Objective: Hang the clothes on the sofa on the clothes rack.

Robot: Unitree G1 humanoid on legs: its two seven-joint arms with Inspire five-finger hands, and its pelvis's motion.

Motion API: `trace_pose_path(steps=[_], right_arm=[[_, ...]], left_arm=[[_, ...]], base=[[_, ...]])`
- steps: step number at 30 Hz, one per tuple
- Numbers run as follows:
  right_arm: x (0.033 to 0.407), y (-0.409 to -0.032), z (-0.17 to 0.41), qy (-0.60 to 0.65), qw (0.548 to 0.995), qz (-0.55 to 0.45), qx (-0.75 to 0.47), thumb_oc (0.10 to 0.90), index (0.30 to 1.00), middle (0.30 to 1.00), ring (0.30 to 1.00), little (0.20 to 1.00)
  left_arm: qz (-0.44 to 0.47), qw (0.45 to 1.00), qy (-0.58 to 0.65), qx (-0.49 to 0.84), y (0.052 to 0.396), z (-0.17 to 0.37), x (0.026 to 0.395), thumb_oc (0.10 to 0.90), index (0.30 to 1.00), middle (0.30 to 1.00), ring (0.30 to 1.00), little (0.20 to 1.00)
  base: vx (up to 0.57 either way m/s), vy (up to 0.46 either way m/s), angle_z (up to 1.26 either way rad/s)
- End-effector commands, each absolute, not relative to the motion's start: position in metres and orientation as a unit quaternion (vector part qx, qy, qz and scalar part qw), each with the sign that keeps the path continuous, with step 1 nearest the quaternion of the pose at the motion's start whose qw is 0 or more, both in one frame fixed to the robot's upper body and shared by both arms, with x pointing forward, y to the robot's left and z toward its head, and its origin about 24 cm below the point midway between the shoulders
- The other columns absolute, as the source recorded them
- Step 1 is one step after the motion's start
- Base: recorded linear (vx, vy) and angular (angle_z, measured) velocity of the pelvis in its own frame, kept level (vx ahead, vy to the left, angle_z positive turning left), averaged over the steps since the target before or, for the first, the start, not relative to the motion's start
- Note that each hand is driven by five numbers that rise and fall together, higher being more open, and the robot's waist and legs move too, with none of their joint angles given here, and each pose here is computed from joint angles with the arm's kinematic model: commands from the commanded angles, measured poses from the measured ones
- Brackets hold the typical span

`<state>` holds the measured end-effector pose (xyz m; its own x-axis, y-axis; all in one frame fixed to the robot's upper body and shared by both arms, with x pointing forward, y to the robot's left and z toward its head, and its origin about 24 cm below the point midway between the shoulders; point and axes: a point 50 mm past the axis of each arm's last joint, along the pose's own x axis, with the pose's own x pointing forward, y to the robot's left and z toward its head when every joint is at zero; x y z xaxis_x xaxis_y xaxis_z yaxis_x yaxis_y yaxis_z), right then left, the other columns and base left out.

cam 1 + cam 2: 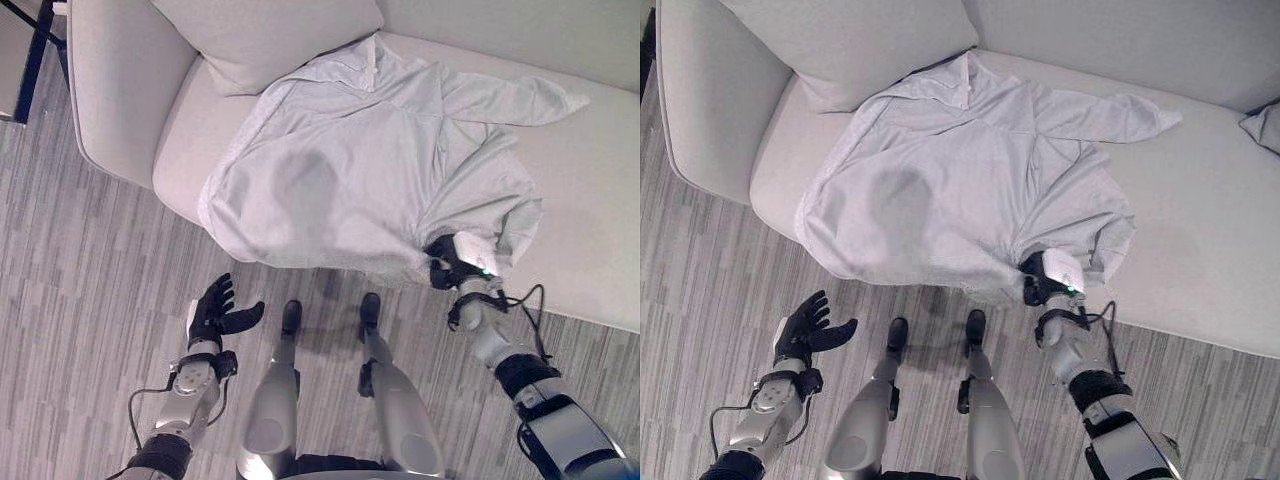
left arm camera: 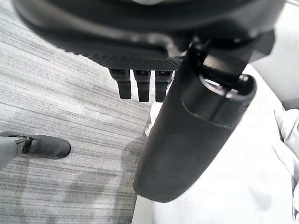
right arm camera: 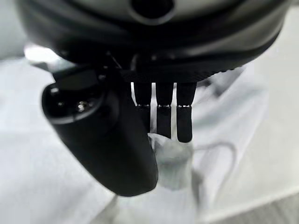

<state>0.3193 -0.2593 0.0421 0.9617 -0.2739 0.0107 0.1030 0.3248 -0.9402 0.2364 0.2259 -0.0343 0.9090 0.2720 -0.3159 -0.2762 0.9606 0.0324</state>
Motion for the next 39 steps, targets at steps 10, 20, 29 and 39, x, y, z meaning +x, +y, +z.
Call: trace_pose_path(steps=[10,20,29,39], right_arm=[[0.286,-0.325,0.097,0.004,0.787,-0.293,-0.543,0.400,0.300,0.300,0.300,0.300],[0.263,-0.336,0.141,-0.081,0.742,-0.360,-0.560,0.400,0.300,0.300,0.300,0.300],[0.279,-0.288,0.272,-0.299,0.612,-0.224,-0.697,0.400,0.300,0.300,0.300,0.300],[0.284,-0.255,0.350,-0.407,0.564,-0.243,-0.676,0.400,0.300,0.300,0.300,0.300]], left_arm=[[0.161,0.981,0.103,0.030,0.251,-0.011,0.235,0.800,0.900,0.900,0.900,0.900],[0.153,0.986,0.063,0.028,0.250,0.008,0.244,0.800,0.900,0.900,0.900,0.900],[0.051,0.986,-0.131,0.083,0.226,0.114,0.304,0.800,0.900,0.900,0.900,0.900],[0.000,0.974,-0.201,0.108,0.191,0.164,0.340,0.800,0.900,0.900,0.900,0.900]], base=[[0.00,0.000,0.00],[0.02,-0.001,-0.01],[0.09,-0.004,-0.16],[0.05,0.000,-0.10]])
